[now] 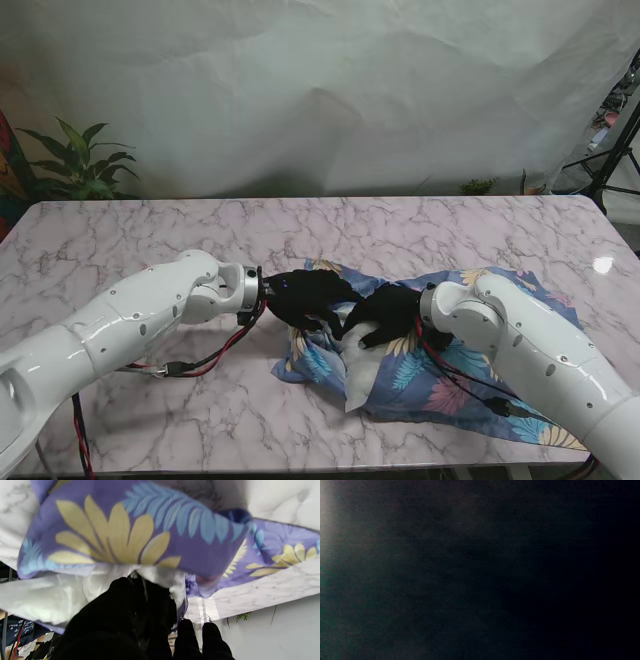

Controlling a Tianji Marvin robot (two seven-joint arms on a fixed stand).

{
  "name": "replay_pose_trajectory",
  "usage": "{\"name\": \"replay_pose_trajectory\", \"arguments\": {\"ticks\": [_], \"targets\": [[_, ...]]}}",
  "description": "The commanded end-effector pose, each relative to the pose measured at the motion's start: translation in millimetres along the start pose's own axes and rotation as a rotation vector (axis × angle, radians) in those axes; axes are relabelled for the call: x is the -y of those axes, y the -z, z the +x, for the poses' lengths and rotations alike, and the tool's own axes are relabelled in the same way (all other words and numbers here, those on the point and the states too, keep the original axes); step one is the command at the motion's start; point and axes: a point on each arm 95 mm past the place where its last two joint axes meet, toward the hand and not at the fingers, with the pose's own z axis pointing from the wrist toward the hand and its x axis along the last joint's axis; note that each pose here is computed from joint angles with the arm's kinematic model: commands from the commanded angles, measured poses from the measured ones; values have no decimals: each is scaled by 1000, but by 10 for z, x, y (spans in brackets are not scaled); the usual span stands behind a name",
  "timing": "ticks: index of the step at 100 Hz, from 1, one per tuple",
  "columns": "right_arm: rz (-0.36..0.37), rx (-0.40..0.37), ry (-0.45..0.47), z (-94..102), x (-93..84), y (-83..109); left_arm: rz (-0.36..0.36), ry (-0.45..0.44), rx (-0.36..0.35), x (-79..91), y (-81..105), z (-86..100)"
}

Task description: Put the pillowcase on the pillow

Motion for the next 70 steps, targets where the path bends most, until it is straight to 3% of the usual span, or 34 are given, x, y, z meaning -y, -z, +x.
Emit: {"name": "replay_pose_trajectory", "arguments": {"ticks": [1,24,31,50,70], "targets": [[58,14,-11,-29,206,11,-45,-17,-14,0,-97,17],[57,22,-8,-44,205,40,-140,-73,-3,-153,-210,-48],[57,25,-6,-52,207,47,-162,-52,-5,-174,-229,-58],[63,39,-14,-97,223,70,-230,-14,-35,-195,-157,-43],[75,53,-21,-155,263,71,-266,25,-21,-228,-51,-55]]}}
